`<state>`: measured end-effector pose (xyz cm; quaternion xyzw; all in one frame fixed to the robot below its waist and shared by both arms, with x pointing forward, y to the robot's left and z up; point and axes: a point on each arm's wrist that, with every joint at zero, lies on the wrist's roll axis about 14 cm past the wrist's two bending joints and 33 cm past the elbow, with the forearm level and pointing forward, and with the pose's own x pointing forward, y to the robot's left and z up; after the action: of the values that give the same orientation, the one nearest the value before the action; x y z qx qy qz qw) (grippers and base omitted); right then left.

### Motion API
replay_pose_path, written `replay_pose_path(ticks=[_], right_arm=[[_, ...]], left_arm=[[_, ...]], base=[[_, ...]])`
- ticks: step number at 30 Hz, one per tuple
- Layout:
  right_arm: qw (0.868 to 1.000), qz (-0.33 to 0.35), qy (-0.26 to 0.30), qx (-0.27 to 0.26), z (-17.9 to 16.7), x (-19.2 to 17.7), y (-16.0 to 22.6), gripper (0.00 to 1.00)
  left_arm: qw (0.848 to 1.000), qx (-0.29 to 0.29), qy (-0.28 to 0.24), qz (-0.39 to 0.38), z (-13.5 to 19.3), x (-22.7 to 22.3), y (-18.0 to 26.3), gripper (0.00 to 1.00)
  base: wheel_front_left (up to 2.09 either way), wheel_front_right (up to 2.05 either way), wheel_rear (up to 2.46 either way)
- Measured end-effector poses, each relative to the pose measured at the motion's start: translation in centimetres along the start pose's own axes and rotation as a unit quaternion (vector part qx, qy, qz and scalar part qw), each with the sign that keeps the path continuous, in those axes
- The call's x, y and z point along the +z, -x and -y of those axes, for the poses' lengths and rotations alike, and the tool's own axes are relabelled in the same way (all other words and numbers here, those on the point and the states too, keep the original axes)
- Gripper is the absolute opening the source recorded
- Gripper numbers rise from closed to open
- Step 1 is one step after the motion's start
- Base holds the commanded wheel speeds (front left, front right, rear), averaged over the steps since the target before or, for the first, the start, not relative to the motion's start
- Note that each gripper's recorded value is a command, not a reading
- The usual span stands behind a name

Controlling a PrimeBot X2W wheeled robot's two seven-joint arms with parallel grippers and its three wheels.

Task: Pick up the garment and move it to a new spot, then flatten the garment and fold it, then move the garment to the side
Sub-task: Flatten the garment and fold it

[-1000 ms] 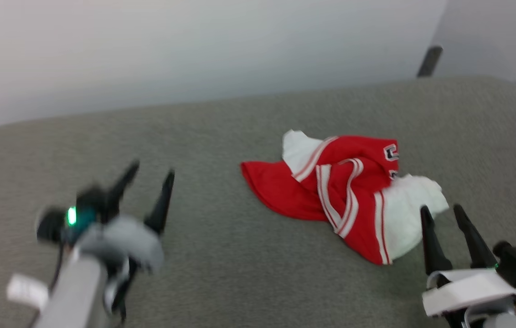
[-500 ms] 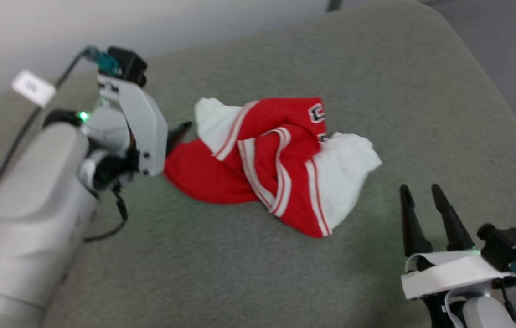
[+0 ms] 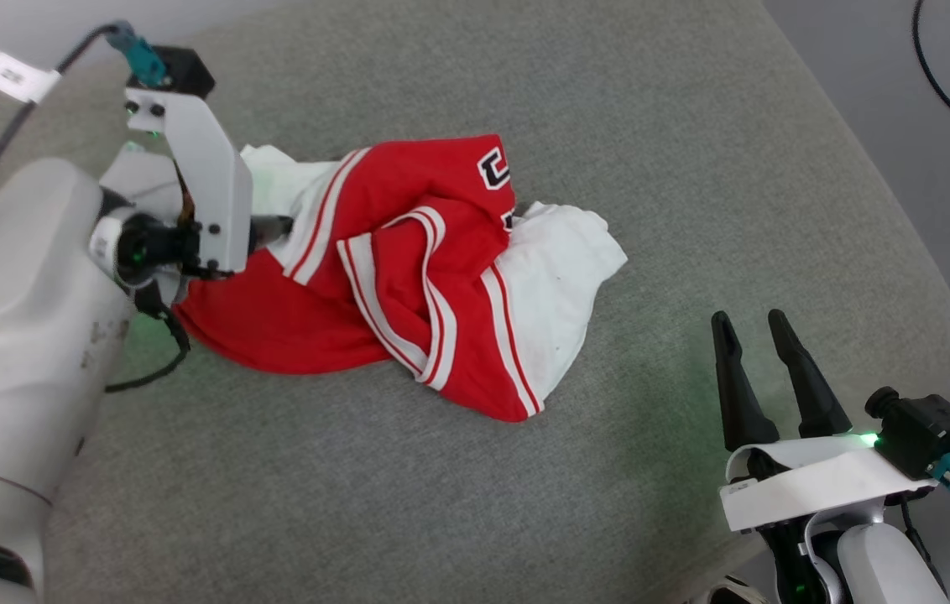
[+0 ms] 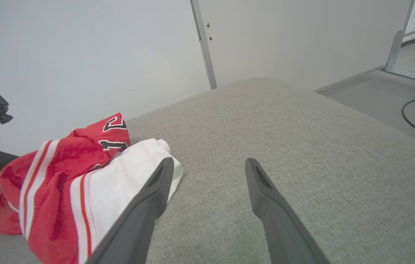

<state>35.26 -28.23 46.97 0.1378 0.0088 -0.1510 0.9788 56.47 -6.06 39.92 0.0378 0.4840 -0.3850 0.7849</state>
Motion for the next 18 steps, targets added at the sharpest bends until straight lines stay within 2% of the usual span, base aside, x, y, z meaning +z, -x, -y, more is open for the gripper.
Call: replay_pose_path(ticks=[1, 2, 3, 4, 5, 6, 13, 18], right_arm=[[1.0, -0.001, 0.002, -0.004, 0.2, 0.0, 0.0, 1.0], [1.0, -0.002, 0.004, -0.008, 0.5, -0.1, 0.1, 1.0], [1.0, -0.003, 0.005, -0.011, 0.7, -0.1, 0.1, 1.0], [1.0, -0.003, 0.006, -0.015, 0.9, -0.1, 0.1, 1.0], [1.0, -0.003, 0.008, -0.016, 1.0, -0.1, 0.1, 1.0], [1.0, -0.002, 0.008, -0.016, 1.0, 0.0, 0.1, 1.0], [1.0, -0.001, 0.013, 0.0, 0.1, -0.2, -0.6, 1.0], [1.0, -0.01, 0.015, 0.024, -1.4, -1.1, -0.9, 1.0]], left_arm=[[1.0, -0.009, 0.005, -0.003, 0.3, 0.0, -0.4, 0.97], [1.0, -0.018, 0.011, -0.003, 0.5, 0.1, -0.7, 0.83], [1.0, -0.026, 0.016, -0.004, 0.8, 0.1, -0.9, 0.53], [0.999, -0.032, 0.019, -0.003, 1.0, 0.2, -1.1, 0.43], [0.999, -0.035, 0.019, -0.001, 1.2, 0.2, -1.2, 0.13], [0.999, -0.037, 0.019, 0.0, 1.3, 0.1, -1.2, 0.0], [0.997, -0.037, 0.029, 0.068, 1.5, 1.2, 0.0, 0.0], [0.991, -0.011, 0.031, 0.13, -0.2, 2.2, 3.4, 0.0]], base=[[0.0, 0.0, 0.0], [0.0, 0.0, 0.0], [0.0, 0.0, 0.0], [0.0, 0.0, 0.0], [0.0, 0.0, 0.0], [0.0, 0.0, 0.0], [0.0, 0.0, 0.0], [0.0, 0.0, 0.0]])
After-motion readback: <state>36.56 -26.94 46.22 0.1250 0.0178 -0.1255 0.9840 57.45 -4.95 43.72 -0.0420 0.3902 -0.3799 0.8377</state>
